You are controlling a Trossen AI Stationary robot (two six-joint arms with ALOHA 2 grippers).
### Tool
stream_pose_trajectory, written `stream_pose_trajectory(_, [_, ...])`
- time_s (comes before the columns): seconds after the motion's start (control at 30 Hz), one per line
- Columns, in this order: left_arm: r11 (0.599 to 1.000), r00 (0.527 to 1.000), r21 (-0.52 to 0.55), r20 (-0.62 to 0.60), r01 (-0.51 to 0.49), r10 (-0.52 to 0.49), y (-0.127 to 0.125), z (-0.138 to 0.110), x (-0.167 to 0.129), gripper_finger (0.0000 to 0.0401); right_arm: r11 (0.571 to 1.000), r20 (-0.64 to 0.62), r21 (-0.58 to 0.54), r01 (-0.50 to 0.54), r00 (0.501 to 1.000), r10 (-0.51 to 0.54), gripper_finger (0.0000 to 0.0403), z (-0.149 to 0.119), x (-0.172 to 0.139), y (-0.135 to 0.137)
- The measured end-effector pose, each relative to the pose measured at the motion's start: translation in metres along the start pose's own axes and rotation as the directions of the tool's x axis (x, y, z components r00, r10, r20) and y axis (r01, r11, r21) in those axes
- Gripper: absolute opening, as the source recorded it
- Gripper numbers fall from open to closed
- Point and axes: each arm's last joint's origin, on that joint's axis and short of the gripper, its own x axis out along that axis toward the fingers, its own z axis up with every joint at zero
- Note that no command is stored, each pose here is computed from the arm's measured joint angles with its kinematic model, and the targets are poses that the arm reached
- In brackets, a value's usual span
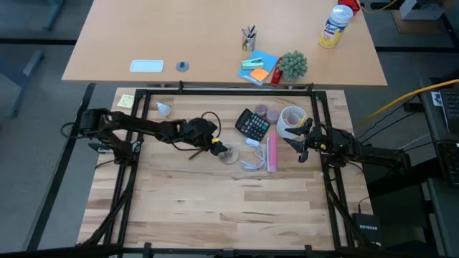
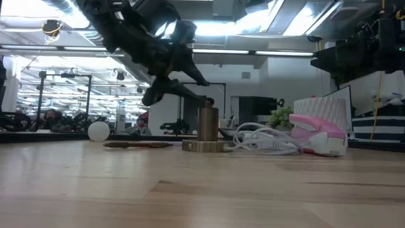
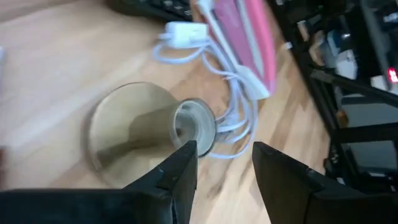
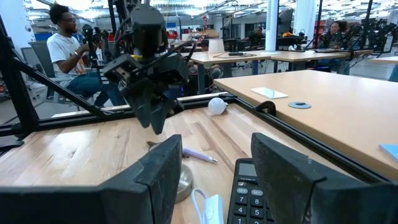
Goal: Screw lightbulb
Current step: Insert the lightbulb into the gold lamp
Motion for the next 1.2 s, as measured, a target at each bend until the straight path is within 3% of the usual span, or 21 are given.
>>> stream_pose_trajectory(0.33, [0.999, 0.998, 0.017, 0.045, -0.041, 0.04, 0.005, 0.019, -0.03, 0.0145, 1.0, 0.001, 0.0, 0.0, 1.0, 0.0, 0.0198, 0.0, 0.0, 0.0])
stream_pose_trajectory(0.63, [0.969, 0.952, -0.002, 0.184, -0.247, 0.243, 0.034, 0.052, -0.089, 0.0145, 1.0, -0.007, -0.001, 0.0, 1.0, 0.0, 0.0198, -0.001, 0.0, 0.0])
stream_pose_trajectory(0.73, [0.933, 0.904, -0.02, 0.239, -0.359, 0.354, 0.046, 0.059, -0.108, 0.0145, 1.0, -0.012, -0.001, 0.0, 1.0, 0.0, 0.0198, -0.001, 0.0, 0.0])
stream_pose_trajectory(0.97, [0.797, 0.755, -0.007, 0.317, -0.604, 0.575, 0.074, 0.072, -0.133, 0.0145, 1.0, -0.015, -0.001, -0.001, 1.0, 0.001, 0.0198, -0.001, 0.0, 0.0])
stream_pose_trajectory(1.1, [0.722, 0.658, -0.114, 0.336, -0.682, 0.674, 0.092, 0.081, -0.138, 0.0145, 1.0, -0.016, -0.002, -0.001, 1.0, 0.001, 0.0198, -0.002, 0.0, 0.0])
stream_pose_trajectory(1.2, [0.685, 0.615, -0.213, 0.315, -0.697, 0.723, 0.106, 0.086, -0.141, 0.0145, 1.0, -0.018, -0.002, -0.001, 1.0, 0.001, 0.0198, -0.002, 0.0, 0.0])
